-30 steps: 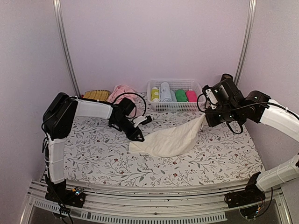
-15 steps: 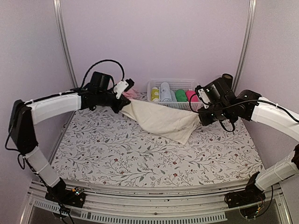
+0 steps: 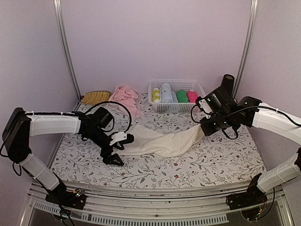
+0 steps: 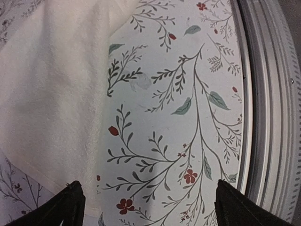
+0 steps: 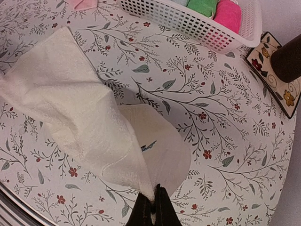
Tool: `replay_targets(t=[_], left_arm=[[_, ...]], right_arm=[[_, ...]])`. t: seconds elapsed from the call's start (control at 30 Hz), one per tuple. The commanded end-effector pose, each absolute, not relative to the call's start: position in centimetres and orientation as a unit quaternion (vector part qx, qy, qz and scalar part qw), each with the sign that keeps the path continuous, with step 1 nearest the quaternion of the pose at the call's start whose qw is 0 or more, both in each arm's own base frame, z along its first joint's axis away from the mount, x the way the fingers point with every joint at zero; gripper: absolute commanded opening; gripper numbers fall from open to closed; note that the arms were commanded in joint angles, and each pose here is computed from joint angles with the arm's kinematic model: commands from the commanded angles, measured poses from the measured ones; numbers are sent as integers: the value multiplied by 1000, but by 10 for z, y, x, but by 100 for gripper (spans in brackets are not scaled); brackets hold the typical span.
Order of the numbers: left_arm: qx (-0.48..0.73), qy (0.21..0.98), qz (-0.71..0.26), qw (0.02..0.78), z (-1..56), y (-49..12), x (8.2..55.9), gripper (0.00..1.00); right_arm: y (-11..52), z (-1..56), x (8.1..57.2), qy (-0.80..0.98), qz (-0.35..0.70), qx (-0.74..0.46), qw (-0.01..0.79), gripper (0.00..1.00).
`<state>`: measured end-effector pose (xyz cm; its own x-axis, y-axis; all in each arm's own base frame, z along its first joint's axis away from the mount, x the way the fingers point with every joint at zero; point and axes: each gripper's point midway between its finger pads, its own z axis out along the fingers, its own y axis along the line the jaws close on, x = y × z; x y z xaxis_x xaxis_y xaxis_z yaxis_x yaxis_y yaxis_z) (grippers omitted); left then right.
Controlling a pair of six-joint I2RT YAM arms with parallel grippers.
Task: Roll the towels
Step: Pick up the towel from the center of the board.
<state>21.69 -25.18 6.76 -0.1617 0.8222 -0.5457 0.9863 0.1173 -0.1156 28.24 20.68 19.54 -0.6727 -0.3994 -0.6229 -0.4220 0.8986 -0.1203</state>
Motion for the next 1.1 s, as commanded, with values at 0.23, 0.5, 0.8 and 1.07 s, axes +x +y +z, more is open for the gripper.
replay_targets(t=[0.23,0.5,0.8,1.07], left_arm=[[448,806,-191,337,139,-261,385,93],[394,860,-167,277,76,-284,445,78],[388,872,-120,274,37,-290,469,70],[394,870,-135,262,22,-300,476,64]], right_arm=[[201,187,278,918,13,-214,333,2],[200,179,280,919,5,-211,331,2],[204,170,281,921,8,-214,326,2],[206,163,284,921,-1,-219,321,2]])
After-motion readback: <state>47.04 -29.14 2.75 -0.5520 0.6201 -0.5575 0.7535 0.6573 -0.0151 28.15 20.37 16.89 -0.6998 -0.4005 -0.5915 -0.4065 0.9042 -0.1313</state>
